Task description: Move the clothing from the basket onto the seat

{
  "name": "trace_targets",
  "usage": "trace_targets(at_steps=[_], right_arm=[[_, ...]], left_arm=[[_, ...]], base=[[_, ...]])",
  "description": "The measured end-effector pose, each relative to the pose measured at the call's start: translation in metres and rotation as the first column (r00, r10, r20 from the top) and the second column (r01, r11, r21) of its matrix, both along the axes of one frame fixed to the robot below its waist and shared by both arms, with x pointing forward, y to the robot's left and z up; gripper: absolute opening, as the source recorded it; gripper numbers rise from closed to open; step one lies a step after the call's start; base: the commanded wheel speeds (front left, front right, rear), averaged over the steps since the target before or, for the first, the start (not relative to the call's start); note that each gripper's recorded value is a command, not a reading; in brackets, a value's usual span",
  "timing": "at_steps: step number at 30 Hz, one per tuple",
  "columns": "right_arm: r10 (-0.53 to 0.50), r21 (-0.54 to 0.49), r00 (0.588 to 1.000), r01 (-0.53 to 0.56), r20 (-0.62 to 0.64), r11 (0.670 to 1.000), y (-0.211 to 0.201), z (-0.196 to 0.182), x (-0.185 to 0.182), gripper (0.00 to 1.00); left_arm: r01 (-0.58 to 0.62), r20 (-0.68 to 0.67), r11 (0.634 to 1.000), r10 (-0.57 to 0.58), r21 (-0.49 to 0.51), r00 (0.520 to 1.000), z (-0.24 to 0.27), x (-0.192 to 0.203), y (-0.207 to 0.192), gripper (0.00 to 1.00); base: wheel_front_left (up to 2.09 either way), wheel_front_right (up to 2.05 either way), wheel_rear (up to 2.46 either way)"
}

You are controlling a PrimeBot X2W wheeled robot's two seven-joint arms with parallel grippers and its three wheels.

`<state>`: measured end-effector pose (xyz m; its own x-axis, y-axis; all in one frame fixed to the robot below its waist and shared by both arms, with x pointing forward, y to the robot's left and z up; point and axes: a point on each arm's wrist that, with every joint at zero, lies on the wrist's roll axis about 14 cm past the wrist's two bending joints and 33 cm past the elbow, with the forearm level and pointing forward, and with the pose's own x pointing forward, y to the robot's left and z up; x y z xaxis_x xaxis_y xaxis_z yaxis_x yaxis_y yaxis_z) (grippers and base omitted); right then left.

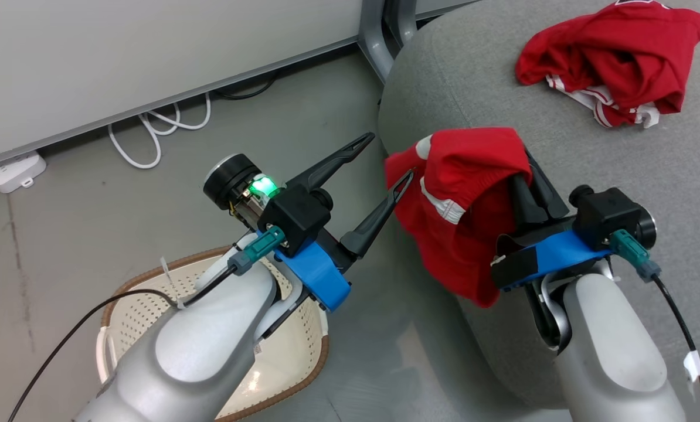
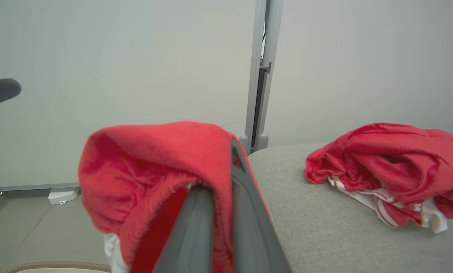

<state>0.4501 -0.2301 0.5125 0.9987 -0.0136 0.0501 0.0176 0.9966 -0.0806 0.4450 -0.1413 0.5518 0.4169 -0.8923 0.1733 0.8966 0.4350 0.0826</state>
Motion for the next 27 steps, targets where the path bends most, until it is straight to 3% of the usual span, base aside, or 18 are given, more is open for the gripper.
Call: trace_targets(at_steps=[16,27], right_arm=[[-0.249,0.000,0.968,0.249,-0.031,0.968,-0.078,-0.011,-0.055,0.00],[-0.307,0.007,0.950,0.308,-0.057,0.951,-0.093,-0.019,-0.074,0.00]], left_arm=[[0.138,-0.031,0.990,-0.138,0.012,0.990,-0.017,-0.021,-0.040,1.00],[0.200,-0.051,0.980,-0.199,0.015,0.979,-0.026,-0.033,-0.055,1.00]], base=[[0.00,0.00,0.00],[0.00,0.00,0.00]])
